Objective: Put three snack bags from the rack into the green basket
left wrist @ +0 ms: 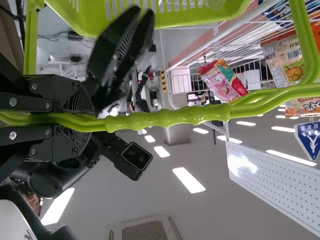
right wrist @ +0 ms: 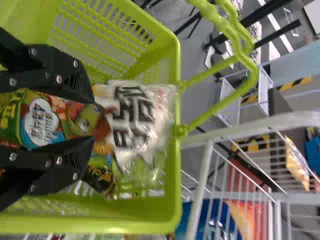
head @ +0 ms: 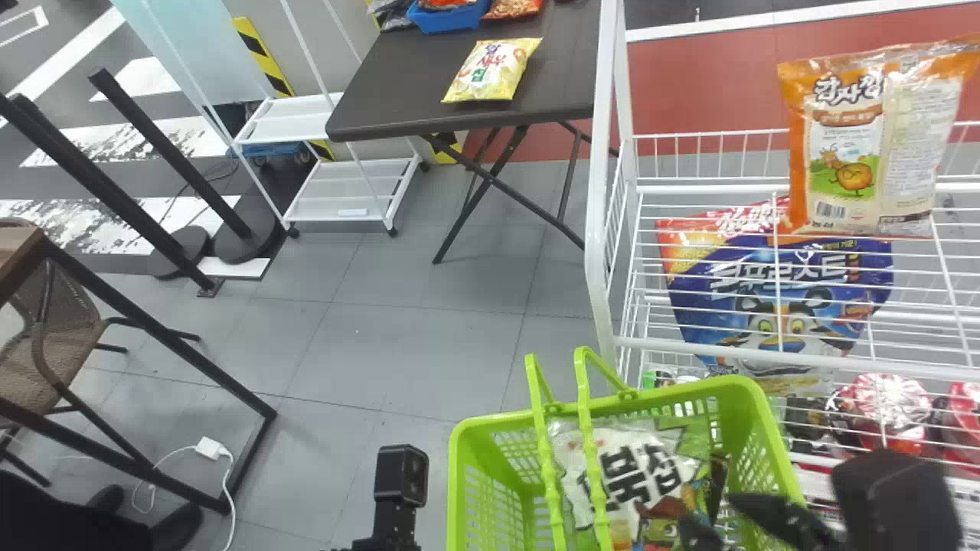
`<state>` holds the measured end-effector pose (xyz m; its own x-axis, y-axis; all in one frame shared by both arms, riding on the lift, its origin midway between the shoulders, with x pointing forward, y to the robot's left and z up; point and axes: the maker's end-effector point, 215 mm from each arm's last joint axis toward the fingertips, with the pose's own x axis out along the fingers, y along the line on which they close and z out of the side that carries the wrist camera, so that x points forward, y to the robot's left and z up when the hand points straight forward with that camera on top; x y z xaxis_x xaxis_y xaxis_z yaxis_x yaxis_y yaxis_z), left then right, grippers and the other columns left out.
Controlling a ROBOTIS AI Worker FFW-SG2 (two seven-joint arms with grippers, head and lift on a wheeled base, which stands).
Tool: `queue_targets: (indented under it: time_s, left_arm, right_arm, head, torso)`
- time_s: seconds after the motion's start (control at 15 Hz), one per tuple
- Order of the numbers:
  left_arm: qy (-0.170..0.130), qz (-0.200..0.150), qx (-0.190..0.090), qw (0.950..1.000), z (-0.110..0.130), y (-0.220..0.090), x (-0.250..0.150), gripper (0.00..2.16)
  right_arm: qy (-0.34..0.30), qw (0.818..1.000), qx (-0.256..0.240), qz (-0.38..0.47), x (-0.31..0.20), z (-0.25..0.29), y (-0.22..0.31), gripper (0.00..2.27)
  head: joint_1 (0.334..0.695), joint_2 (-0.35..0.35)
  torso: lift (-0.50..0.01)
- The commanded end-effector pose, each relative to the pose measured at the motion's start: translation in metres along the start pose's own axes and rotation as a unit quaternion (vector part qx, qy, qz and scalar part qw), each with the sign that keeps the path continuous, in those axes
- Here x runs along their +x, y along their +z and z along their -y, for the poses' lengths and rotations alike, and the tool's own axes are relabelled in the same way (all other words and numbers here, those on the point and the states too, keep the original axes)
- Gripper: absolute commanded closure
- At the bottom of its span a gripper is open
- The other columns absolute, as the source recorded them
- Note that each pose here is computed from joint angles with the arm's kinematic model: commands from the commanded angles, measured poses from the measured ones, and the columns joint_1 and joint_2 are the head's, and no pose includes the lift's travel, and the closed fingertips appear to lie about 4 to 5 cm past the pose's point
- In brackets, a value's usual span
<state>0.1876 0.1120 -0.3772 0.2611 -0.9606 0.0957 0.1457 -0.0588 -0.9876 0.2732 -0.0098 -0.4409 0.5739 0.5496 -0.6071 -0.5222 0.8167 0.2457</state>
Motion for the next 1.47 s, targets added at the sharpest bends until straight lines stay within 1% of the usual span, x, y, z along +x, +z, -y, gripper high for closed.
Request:
queue_targets:
  time_s: [0.0,0.07,0.2,0.27,0.4,0.53,0.6,0.67,0.73,0.93,1.07,1.13,1.2,1.27,1.33,1.4]
  left_arm:
    - [-0.004,0.000,-0.002,1.0000,0.002,-0.001,-0.001,2.15]
    - [-0.003,0.001,-0.001,1.0000,0.001,-0.001,-0.002,2.15]
    - [-0.003,0.003,-0.002,1.0000,0.000,-0.001,-0.003,2.15]
    - [-0.004,0.003,-0.005,1.0000,-0.001,-0.002,-0.002,2.15]
    - [-0.007,0.000,-0.006,1.0000,-0.001,-0.002,0.000,2.15]
    - [-0.009,-0.003,-0.006,0.9999,0.000,-0.003,0.003,2.15]
    - [-0.010,-0.004,-0.006,0.9999,0.000,-0.004,0.004,2.15]
    - [-0.010,-0.002,-0.009,0.9999,-0.001,-0.004,0.004,2.15]
    - [-0.011,-0.002,-0.012,0.9999,-0.002,-0.005,0.004,2.15]
    - [-0.014,-0.009,-0.017,0.9997,-0.004,-0.010,0.010,2.15]
    - [-0.018,-0.018,-0.023,0.9994,-0.006,-0.015,0.018,2.15]
    - [-0.018,-0.019,-0.026,0.9993,-0.007,-0.016,0.019,2.15]
    - [-0.017,-0.018,-0.030,0.9993,-0.009,-0.017,0.018,2.15]
    - [-0.016,-0.016,-0.032,0.9992,-0.011,-0.017,0.017,2.15]
    - [-0.016,-0.015,-0.033,0.9992,-0.011,-0.017,0.016,2.15]
    - [-0.015,-0.015,-0.033,0.9992,-0.012,-0.017,0.016,2.15]
  right_arm:
    - [-0.067,0.997,0.001,0.041,-0.018,0.066,0.041,0.06]
    - [-0.115,0.991,0.006,0.062,-0.029,0.114,0.063,0.06]
    - [-0.214,0.973,0.013,0.089,-0.048,0.217,0.089,0.06]
    - [-0.254,0.960,0.005,0.116,-0.056,0.263,0.104,0.06]
    - [-0.300,0.942,0.012,0.151,-0.067,0.331,0.117,0.06]
    - [-0.343,0.923,0.016,0.177,-0.082,0.389,0.131,0.07]
    - [-0.362,0.913,0.022,0.185,-0.091,0.417,0.136,0.07]
    - [-0.382,0.906,0.031,0.182,-0.097,0.444,0.138,0.07]
    - [-0.398,0.900,0.035,0.176,-0.101,0.466,0.138,0.07]
    - [-0.427,0.890,0.029,0.155,-0.095,0.506,0.140,0.07]
    - [-0.446,0.882,-0.002,0.152,-0.087,0.526,0.151,0.08]
    - [-0.450,0.881,-0.012,0.144,-0.081,0.530,0.152,0.14]
    - [-0.453,0.881,-0.017,0.134,-0.076,0.534,0.151,0.40]
    - [-0.457,0.880,-0.029,0.124,-0.074,0.535,0.148,0.76]
    - [-0.454,0.882,-0.035,0.120,-0.067,0.530,0.149,1.33]
    - [-0.466,0.876,-0.030,0.120,-0.068,0.529,0.147,2.18]
  head:
    - [0.695,0.291]
    - [0.695,0.249]
    - [0.695,0.115]
    - [0.695,-0.046]
    - [0.695,-0.177]
    - [0.695,-0.261]
    - [0.695,-0.335]
    - [0.695,-0.350]
    - [0.695,-0.350]
    - [0.695,-0.350]
    - [0.695,-0.350]
    - [0.695,-0.350]
    - [0.695,-0.350]
    - [0.695,-0.350]
    - [0.695,-0.350]
    - [0.695,-0.350]
  torso:
    - [0.000]
    - [0.000]
    - [0.000]
    - [0.000]
    - [0.000]
    - [0.000]
    - [0.000]
    - [0.000]
    - [0.000]
    - [0.000]
    - [0.000]
    - [0.000]
    - [0.000]
    - [0.000]
    - [0.000]
    - [0.000]
